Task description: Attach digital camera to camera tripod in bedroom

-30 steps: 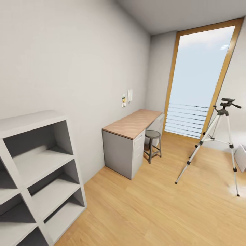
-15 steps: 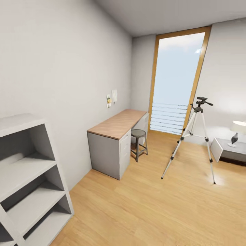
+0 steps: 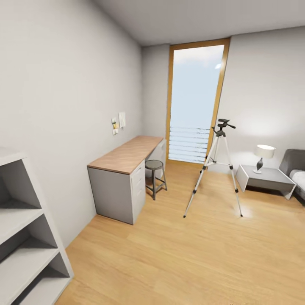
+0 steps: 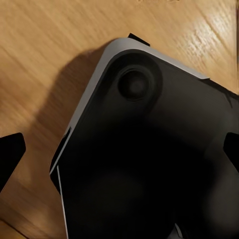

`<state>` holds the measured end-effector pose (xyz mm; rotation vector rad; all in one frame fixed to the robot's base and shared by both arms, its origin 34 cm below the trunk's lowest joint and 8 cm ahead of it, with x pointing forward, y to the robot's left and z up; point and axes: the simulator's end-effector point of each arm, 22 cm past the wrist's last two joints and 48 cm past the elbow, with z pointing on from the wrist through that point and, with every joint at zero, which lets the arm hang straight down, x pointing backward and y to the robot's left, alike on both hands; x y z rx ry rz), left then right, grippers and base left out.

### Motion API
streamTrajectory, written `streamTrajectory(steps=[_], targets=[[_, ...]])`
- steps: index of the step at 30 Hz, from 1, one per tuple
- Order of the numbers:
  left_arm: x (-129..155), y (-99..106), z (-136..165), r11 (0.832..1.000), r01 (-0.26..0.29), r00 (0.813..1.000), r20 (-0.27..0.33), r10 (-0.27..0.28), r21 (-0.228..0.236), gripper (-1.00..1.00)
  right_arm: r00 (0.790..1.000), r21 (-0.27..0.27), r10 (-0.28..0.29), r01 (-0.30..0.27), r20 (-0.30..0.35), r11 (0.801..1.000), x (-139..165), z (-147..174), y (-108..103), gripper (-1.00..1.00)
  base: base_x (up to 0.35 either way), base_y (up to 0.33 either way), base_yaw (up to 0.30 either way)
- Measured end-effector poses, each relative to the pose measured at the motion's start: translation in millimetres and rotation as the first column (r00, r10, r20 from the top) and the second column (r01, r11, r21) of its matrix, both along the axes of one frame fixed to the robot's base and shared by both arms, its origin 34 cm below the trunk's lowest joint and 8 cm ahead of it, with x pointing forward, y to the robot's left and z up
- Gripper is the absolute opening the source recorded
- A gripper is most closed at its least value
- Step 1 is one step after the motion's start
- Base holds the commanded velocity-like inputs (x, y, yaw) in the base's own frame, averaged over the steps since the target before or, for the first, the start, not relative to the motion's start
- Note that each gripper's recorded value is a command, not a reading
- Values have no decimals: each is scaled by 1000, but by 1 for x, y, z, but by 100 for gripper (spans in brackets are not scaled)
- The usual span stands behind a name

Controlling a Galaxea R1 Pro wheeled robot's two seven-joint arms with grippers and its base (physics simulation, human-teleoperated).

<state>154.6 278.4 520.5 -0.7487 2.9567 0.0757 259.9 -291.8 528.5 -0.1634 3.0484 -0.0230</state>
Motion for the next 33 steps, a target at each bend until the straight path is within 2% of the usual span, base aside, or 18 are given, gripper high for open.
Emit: streamTrajectory(steps=[19, 26, 33], targets=[[0, 0, 0, 1000, 1, 1000, 1, -1, -1, 100, 1000, 1, 10, -10, 7, 1000, 1, 0, 1, 100, 0, 0, -291], [1, -1, 0, 1000, 4, 1000, 3, -4, -2, 100, 1000, 0, 14, -14, 7, 1000, 2, 0, 0, 100, -18, 19, -108], [1, -2, 0, 1000, 4, 1000, 3, -4, -3, 100, 1000, -2, 18, -18, 7, 1000, 2, 0, -1, 100, -164, 179, -18]])
